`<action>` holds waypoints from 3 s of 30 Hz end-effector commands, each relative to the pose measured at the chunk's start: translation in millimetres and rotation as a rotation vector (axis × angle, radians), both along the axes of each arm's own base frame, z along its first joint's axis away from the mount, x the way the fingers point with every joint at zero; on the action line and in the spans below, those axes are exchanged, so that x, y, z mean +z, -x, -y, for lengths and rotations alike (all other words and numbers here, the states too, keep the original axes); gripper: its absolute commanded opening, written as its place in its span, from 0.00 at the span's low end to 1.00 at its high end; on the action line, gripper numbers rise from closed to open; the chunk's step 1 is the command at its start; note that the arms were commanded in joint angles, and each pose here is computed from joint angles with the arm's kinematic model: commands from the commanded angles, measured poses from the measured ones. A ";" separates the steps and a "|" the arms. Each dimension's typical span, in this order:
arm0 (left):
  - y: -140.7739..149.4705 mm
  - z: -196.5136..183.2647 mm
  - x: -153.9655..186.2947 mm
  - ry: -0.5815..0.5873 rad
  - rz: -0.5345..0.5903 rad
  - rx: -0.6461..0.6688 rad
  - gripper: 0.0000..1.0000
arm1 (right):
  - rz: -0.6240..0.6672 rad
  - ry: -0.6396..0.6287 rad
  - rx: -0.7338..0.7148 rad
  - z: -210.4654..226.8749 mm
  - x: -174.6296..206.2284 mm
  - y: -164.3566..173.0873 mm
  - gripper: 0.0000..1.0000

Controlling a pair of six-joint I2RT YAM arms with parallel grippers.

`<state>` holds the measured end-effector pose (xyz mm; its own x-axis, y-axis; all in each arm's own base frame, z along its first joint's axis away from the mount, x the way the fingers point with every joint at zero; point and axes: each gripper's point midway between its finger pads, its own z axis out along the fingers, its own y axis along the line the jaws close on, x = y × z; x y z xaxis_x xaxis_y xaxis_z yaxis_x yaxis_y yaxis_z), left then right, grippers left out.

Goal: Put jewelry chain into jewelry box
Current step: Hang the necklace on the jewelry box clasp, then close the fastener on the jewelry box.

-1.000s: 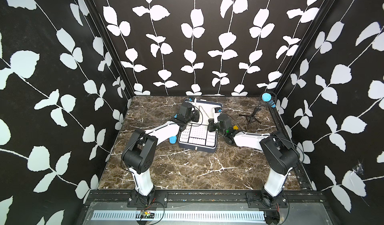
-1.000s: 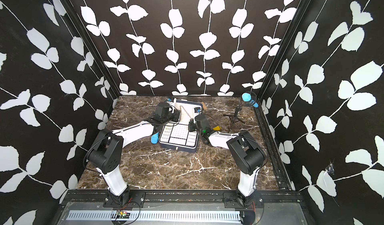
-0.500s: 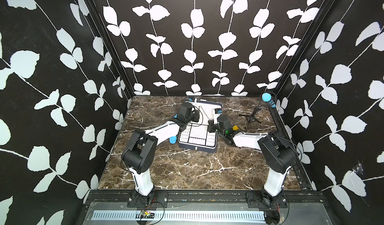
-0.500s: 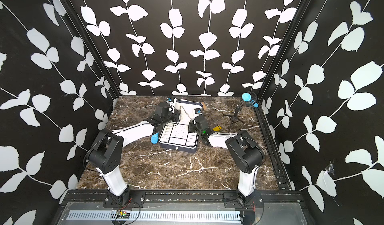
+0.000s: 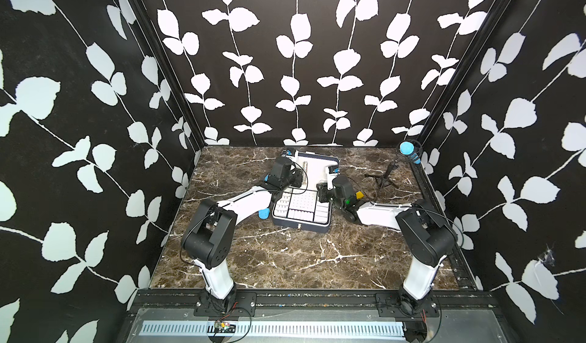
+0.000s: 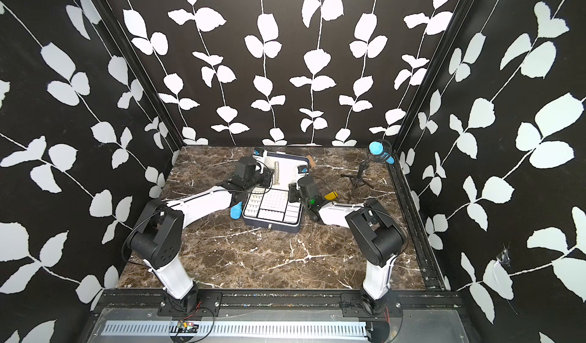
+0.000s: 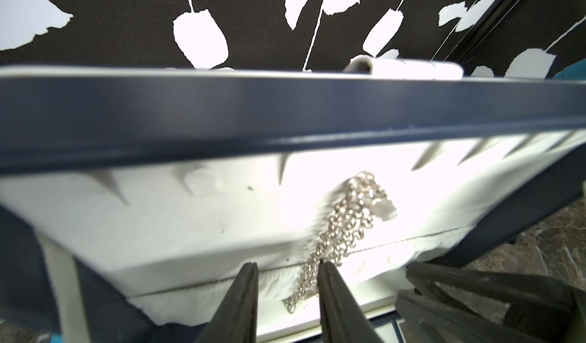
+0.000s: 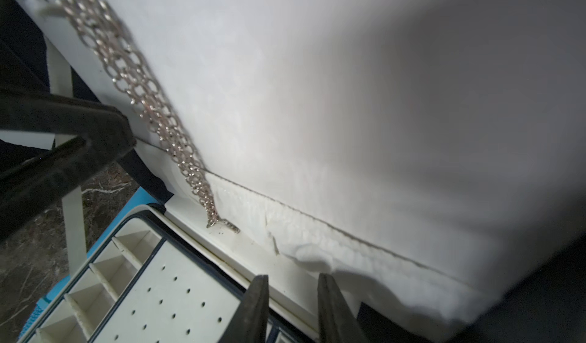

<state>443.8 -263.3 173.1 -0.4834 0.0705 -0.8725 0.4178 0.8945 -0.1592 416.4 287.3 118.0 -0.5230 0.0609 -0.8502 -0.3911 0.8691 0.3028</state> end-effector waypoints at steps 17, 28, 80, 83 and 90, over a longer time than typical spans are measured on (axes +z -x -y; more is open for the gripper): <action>92.4 -90.9 2.6 -0.102 -0.329 0.254 0.46 | 0.151 0.268 0.401 12.1 123.0 80.2 0.51; 106.0 -99.5 -45.1 -0.116 -0.419 0.299 0.46 | 0.359 0.612 0.697 -4.2 187.0 56.2 0.68; 128.6 -112.8 -96.3 -0.022 -0.493 0.410 0.42 | 0.564 0.731 0.851 -57.3 106.8 -72.4 0.77; 131.4 -115.2 -103.1 -0.033 -0.506 0.417 0.42 | 0.563 0.743 0.843 -55.2 105.8 -72.8 0.77; 136.1 -117.9 -111.7 -0.042 -0.528 0.428 0.42 | 0.563 0.761 0.830 -51.5 105.3 -72.7 0.76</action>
<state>320.5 -154.2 80.8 -0.8031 -0.2015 -0.5607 -0.0743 0.9676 -0.2412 488.3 343.8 234.4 0.3138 -0.6910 -0.6513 -0.8100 0.1631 -0.5633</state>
